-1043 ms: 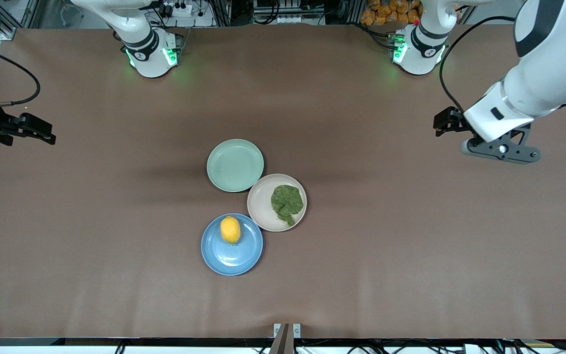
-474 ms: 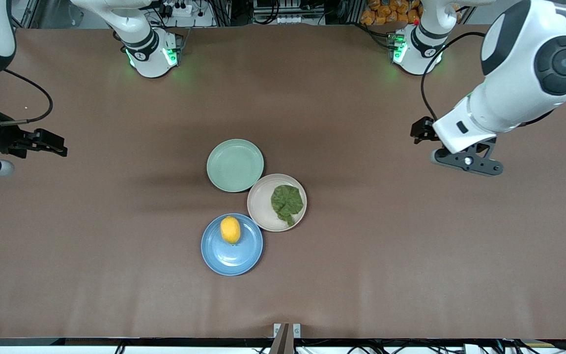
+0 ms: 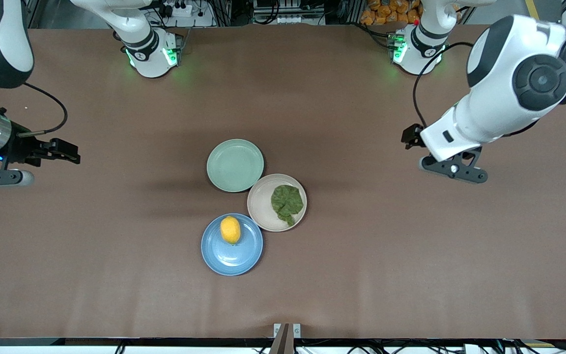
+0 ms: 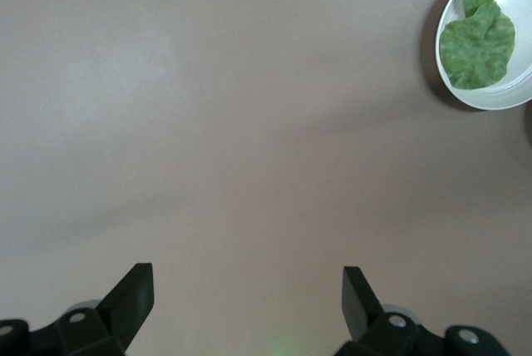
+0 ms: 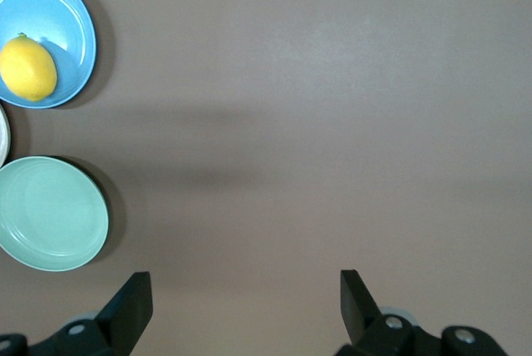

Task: Pick lemon and lettuce from blue and beige plates
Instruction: 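Lower the left gripper over the lettuce leaf on the beige plate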

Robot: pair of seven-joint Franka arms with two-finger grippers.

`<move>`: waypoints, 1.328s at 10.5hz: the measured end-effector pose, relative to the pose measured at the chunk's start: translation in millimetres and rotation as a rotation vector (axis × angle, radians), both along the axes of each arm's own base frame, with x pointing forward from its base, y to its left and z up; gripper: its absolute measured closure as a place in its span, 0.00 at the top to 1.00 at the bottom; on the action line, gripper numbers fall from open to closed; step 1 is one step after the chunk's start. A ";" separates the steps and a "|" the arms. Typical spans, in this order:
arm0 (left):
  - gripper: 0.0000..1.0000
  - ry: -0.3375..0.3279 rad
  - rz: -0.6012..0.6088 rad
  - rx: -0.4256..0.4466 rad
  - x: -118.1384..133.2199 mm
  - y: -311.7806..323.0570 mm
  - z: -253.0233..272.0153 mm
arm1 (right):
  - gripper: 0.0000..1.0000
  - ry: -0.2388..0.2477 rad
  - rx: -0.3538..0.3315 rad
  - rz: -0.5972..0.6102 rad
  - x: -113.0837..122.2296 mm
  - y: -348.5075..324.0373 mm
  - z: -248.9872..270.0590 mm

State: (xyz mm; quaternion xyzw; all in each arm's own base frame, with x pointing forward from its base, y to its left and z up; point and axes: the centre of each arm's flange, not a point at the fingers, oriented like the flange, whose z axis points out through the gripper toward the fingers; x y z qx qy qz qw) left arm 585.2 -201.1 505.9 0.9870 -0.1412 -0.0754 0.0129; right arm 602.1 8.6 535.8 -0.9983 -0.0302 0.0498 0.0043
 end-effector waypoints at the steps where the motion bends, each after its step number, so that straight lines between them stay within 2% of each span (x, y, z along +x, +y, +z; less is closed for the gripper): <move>1: 1.00 -0.001 -0.008 -0.004 5.0 -7.1 -12.8 | 1.00 0.006 0.000 0.002 2.1 1.1 -5.3; 4: 1.00 -0.016 -0.003 -0.040 15.0 -32.1 -39.2 | 1.00 0.016 0.000 0.013 6.1 7.8 -15.1; 8: 1.00 -0.035 0.032 -0.055 17.7 -101.3 -70.7 | 1.00 0.011 0.001 0.029 12.4 19.6 -25.8; 11: 1.00 -0.035 0.033 -0.060 24.1 -107.7 -87.4 | 1.00 0.005 0.010 0.037 19.3 28.1 -38.0; 14: 1.00 -0.031 0.024 -0.063 25.6 -116.5 -104.4 | 1.00 0.011 0.055 0.028 24.2 34.4 -49.6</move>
